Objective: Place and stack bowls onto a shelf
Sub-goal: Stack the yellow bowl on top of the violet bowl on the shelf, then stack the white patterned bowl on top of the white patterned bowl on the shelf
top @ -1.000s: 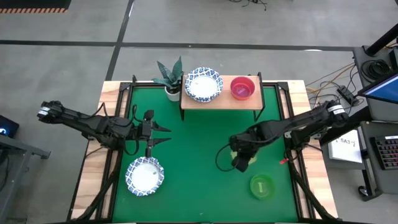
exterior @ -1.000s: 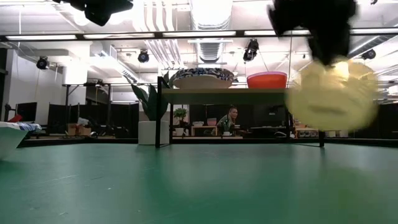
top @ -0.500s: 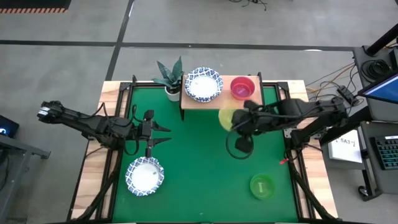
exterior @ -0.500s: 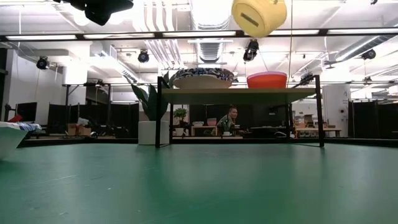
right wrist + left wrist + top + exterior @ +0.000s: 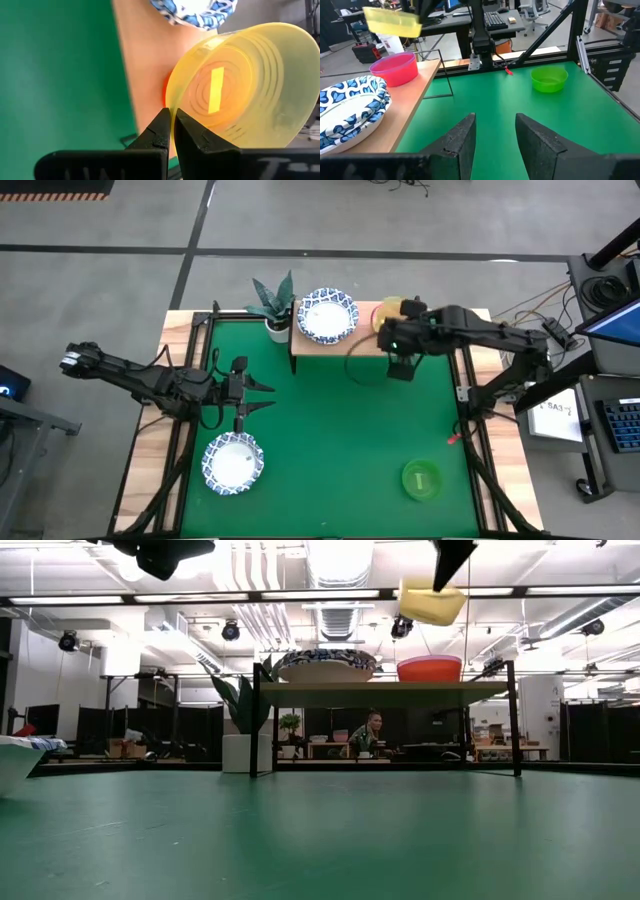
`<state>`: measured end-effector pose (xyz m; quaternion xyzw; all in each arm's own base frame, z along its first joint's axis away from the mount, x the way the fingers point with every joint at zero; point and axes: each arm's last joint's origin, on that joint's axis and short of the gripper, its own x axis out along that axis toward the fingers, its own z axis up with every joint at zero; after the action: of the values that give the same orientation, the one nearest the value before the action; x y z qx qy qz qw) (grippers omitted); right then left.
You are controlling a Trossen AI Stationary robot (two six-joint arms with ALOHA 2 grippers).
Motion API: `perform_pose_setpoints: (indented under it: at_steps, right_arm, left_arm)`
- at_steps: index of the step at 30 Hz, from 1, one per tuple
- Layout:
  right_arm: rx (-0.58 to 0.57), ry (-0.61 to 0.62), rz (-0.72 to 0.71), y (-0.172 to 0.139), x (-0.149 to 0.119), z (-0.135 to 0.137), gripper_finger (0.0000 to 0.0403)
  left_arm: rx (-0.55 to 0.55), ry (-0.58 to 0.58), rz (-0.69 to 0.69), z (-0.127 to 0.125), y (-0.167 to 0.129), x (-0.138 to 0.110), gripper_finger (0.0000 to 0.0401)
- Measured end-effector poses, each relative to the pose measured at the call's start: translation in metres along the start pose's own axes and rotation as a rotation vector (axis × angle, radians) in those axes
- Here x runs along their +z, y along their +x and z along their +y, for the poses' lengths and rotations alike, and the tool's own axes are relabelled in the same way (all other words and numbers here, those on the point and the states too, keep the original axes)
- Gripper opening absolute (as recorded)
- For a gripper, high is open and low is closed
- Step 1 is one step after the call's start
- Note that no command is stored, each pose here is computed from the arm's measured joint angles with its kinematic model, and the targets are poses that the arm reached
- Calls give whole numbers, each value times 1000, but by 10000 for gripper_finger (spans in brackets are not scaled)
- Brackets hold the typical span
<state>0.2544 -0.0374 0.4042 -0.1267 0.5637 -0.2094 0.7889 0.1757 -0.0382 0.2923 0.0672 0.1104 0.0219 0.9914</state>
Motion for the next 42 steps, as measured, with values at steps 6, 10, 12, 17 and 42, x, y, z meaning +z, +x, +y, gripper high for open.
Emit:
perform_pose_setpoints:
  at_steps: [6,10,12,17,42]
  right_arm:
    - [61,-17,80,27,2,-27,9]
    - [94,-26,114,41,2,-39,9]
    - [102,-26,128,47,3,-43,9]
    - [99,-19,160,57,4,-50,9]
    - [85,104,191,69,2,-62,113]
  left_arm:
    - [0,0,0,0,0,0,121]
    - [0,0,0,0,0,0,121]
    - [0,0,0,0,0,0,121]
    - [0,7,0,0,0,0,121]
    - [0,7,0,0,0,0,121]
